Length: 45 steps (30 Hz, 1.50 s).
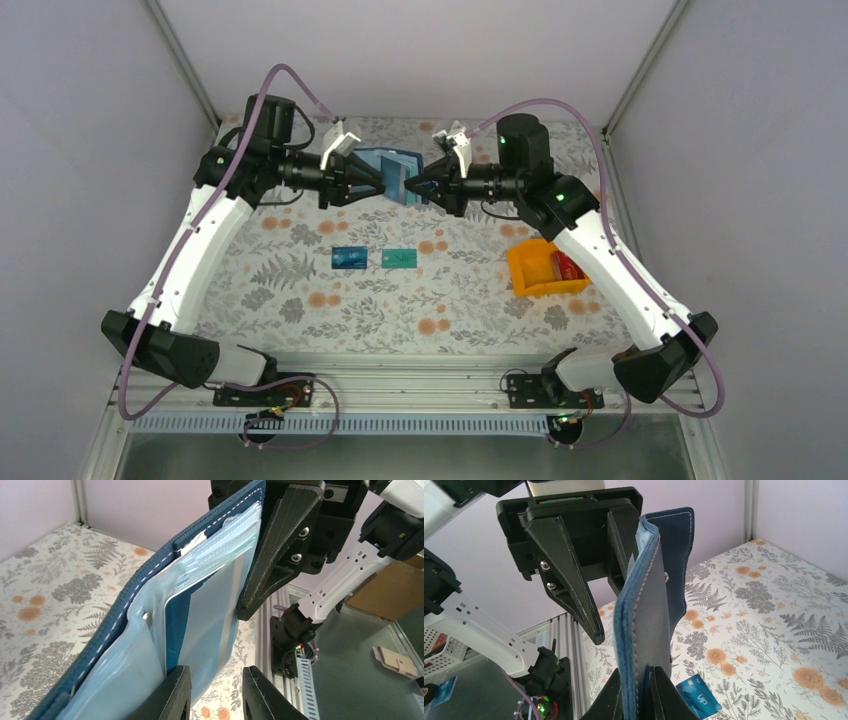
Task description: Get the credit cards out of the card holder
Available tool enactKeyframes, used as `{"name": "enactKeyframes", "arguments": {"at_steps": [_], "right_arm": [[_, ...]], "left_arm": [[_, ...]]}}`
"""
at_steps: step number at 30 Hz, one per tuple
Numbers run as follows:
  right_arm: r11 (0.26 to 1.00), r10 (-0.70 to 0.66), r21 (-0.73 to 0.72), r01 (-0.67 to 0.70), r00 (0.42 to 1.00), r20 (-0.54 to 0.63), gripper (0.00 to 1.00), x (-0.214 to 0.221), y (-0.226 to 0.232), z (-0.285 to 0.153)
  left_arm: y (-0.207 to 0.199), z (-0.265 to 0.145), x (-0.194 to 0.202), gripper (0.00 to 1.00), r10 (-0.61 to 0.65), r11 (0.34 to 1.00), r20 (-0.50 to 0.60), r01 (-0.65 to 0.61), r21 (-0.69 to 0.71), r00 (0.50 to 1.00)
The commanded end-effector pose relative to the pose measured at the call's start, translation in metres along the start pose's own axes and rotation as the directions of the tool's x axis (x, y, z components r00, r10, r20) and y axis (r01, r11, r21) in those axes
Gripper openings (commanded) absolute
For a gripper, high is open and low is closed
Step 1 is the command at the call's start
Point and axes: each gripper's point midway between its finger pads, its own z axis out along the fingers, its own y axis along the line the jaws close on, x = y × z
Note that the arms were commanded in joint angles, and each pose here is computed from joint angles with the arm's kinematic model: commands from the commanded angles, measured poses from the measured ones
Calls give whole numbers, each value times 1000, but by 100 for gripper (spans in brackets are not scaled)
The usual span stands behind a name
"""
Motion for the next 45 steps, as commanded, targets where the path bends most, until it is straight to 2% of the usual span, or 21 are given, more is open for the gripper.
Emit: {"name": "enactKeyframes", "arguments": {"at_steps": [1, 11, 19, 25, 31, 35, 39, 45], "right_arm": [[966, -109, -231, 117, 993, 45, 4, -4, 56, -13], [949, -130, -284, 140, 990, 51, 4, -3, 68, -19], [925, -169, -329, 191, 981, 94, 4, -10, 83, -30], [933, -197, -287, 219, 975, 105, 4, -11, 80, -38], [926, -187, -311, 213, 976, 113, 4, -12, 82, -39], [938, -169, -288, 194, 980, 110, 4, -14, 75, -35], [939, -157, -294, 180, 982, 101, 4, -13, 70, -28], [943, -136, -293, 159, 986, 97, 4, -15, 62, -21]], "left_arm": [[1, -6, -13, 29, 61, 998, 27, -61, -18, 998], [-1, -9, -21, 29, 73, 997, 41, -73, -6, 996], [-6, -8, -10, 29, 71, 997, 29, -72, 11, 997], [-8, -15, -16, 29, 111, 994, 29, -110, -23, 993], [-1, -11, -9, 29, 86, 996, 19, -85, -33, 996], [-14, -12, -13, 28, 120, 992, 36, -121, 22, 992], [-25, -11, -13, 18, 132, 989, 41, -134, 64, 990], [-39, -11, -8, 18, 156, 980, 47, -160, 120, 987]]}}
